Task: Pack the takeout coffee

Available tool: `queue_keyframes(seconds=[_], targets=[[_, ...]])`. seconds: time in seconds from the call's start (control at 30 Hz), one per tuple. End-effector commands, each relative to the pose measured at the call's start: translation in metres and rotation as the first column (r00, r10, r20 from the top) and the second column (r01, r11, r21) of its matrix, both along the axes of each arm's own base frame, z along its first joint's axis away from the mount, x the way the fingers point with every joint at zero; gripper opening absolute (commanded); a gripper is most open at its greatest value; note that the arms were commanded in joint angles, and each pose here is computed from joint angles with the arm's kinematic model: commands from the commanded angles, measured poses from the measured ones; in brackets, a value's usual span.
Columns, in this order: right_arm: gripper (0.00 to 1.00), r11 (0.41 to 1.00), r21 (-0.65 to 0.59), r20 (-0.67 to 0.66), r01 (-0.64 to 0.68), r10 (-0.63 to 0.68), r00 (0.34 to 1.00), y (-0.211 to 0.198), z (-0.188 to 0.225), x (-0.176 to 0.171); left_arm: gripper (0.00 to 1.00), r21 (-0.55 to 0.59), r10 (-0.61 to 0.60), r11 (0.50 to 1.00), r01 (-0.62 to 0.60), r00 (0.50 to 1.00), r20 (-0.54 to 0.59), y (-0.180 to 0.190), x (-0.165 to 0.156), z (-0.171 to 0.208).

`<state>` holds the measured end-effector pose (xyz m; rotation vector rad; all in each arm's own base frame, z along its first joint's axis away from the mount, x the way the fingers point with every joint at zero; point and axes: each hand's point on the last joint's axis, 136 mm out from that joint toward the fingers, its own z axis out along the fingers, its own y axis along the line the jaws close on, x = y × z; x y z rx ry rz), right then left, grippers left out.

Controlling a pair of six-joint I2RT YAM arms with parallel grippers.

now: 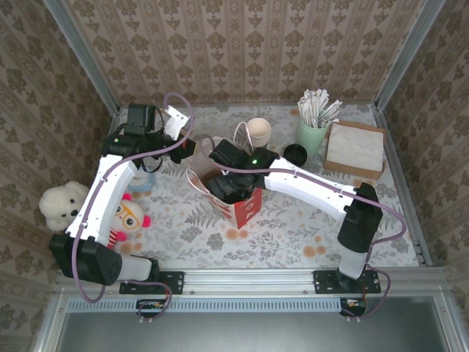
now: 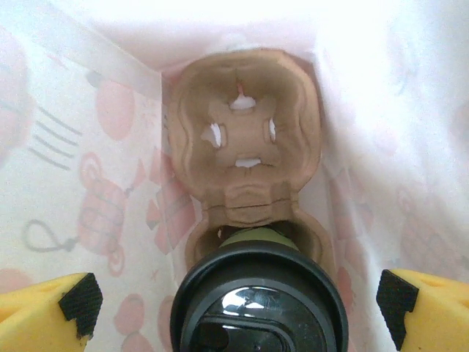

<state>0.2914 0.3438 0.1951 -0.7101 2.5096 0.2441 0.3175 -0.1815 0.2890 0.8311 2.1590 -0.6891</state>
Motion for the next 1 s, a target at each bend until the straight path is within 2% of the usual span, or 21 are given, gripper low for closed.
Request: queue_keyframes(seconds=[0.0, 0.17, 0.43, 0.63, 0.97], targets=[[1.00, 0.997, 0.068, 0.113, -0.020, 0.012, 0.994, 0.002, 0.030, 0.005, 0.00, 0.006, 0.000, 1.000, 0.000, 1.000, -0.004, 0.000, -0.001, 0.001], [1.00, 0.987, 0.149, 0.222, -0.062, 0.027, 0.975, 0.012, 0.060, 0.014, 0.00, -0.001, 0.006, 1.000, -0.006, 1.000, -0.003, -0.001, 0.001, 0.001], [1.00, 0.963, 0.241, 0.313, -0.118, 0.038, 0.949, 0.027, 0.089, 0.020, 0.00, 0.006, 0.021, 1.000, -0.021, 1.000, 0.000, 0.001, 0.002, 0.001], [1.00, 0.922, 0.328, 0.378, -0.206, 0.071, 0.923, 0.034, 0.113, 0.011, 0.00, 0.013, 0.046, 0.999, -0.046, 0.999, -0.003, 0.004, 0.005, -0.001], [1.00, 0.875, 0.389, 0.442, -0.288, 0.097, 0.892, 0.029, 0.132, -0.005, 0.00, 0.009, 0.079, 0.997, -0.079, 0.997, -0.006, 0.006, 0.008, -0.003]])
